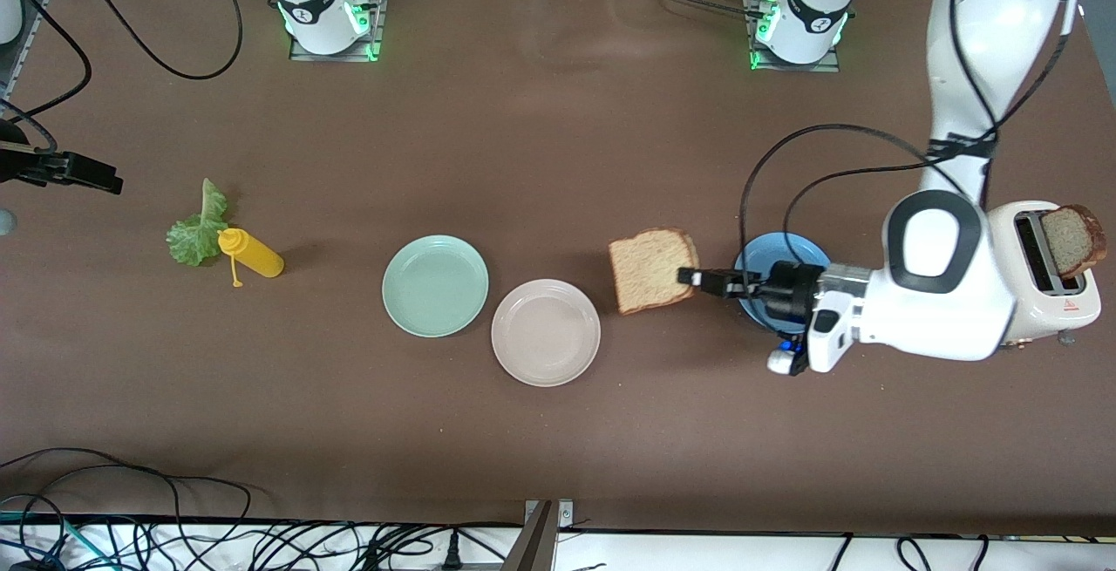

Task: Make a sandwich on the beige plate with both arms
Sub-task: 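Carry the bread slice onto the beige plate with the left gripper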

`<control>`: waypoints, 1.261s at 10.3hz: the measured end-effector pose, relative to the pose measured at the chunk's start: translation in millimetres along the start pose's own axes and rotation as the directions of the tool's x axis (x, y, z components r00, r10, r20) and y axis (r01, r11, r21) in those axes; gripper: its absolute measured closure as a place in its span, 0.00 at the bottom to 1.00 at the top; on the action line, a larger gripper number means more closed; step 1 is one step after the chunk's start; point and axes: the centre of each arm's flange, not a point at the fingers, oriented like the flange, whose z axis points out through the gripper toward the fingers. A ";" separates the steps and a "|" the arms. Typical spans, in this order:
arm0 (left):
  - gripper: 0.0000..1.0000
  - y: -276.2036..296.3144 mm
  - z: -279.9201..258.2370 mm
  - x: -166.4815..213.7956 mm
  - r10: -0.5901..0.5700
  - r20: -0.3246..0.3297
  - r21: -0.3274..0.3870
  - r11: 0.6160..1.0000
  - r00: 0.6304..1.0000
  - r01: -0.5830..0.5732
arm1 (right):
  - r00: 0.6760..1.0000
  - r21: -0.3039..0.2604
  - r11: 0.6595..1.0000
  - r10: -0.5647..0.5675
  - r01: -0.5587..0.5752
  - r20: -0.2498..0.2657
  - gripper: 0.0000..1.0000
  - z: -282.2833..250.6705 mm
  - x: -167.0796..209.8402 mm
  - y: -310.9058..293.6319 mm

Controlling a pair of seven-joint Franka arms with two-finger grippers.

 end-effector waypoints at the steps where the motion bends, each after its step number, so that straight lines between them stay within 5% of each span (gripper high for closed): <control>1: 0.91 -2.6 20.7 8.4 -0.011 -0.024 -0.012 1.000 1.000 0.010 | 1.000 0.000 1.000 0.000 0.000 0.000 0.00 0.0 0.0 0.0; 10: 0.91 -15.1 146.7 38.8 0.016 -0.237 -0.052 0.998 0.971 -0.029 | 1.000 0.000 1.000 0.000 0.000 0.000 0.00 0.0 0.0 0.0; 13: 0.91 -30.9 173.5 41.9 0.040 -0.237 -0.050 0.997 0.971 -0.053 | 1.000 0.000 1.000 0.000 0.000 0.000 0.00 0.0 0.0 0.0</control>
